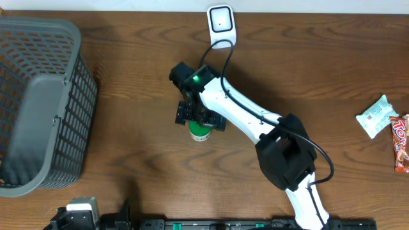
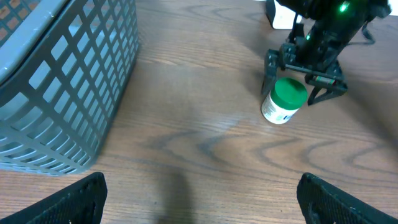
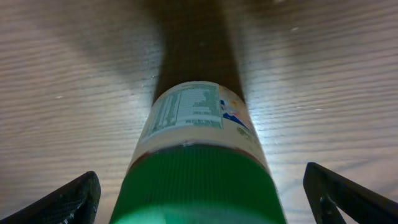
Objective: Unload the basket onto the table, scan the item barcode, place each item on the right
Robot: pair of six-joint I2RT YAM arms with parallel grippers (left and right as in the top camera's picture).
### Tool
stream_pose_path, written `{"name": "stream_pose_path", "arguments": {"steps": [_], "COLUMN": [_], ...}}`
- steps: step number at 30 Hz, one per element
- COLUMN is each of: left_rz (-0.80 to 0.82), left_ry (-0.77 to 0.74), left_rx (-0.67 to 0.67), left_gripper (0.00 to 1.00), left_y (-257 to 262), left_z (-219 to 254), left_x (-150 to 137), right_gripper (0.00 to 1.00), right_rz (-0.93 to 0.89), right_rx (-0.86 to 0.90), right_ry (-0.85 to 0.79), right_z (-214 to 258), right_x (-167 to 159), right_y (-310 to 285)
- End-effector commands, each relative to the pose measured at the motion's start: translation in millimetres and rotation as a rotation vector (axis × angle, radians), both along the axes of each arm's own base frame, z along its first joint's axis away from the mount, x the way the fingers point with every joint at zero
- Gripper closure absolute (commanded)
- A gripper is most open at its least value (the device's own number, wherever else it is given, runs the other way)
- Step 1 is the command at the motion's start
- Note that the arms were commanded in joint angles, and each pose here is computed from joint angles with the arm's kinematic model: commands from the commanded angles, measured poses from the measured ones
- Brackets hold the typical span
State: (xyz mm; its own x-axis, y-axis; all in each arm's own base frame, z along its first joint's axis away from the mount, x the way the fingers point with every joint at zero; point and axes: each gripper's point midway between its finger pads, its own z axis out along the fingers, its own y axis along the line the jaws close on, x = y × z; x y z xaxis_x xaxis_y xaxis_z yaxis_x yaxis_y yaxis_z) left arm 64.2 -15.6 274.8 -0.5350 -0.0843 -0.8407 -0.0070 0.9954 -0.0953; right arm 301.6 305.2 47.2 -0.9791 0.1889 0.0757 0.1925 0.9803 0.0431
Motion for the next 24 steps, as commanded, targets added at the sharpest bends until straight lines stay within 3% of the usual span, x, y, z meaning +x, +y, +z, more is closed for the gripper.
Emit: {"name": "stream_pose_path", "arguments": {"steps": [1,8,16,20,24], "left_rz": [-0.013,-0.013,-0.013,-0.013,-0.013], "left_ry": [-0.010,-0.010,-0.010,-0.010,-0.010], "left_rx": [0.010,0.010,0.010,0.010,0.010], "left_gripper": [0.02,0.02,0.02,0.02,0.02], "left_y": [-1,-1,-1,-1,-1], "left_z": [2,2,2,2,2], "left_x": [-1,-1,-1,-1,-1], "right_gripper": [0.01,0.02,0.01,0.06,0.22], "right_rz": [-0.038,0.054,0.019,0.015,0.015], "right_rx": [-0.031,-0.013,0.014,0.014,0.014], "right_ry": [0.027,-0.008,0.014,0.019,0.020], "right_z": [-14,-28,-49,-54,-54], "right_x": [-10,-7,-15,-17,-17], "right_y": [-5,-1,0,-2,-2]}}
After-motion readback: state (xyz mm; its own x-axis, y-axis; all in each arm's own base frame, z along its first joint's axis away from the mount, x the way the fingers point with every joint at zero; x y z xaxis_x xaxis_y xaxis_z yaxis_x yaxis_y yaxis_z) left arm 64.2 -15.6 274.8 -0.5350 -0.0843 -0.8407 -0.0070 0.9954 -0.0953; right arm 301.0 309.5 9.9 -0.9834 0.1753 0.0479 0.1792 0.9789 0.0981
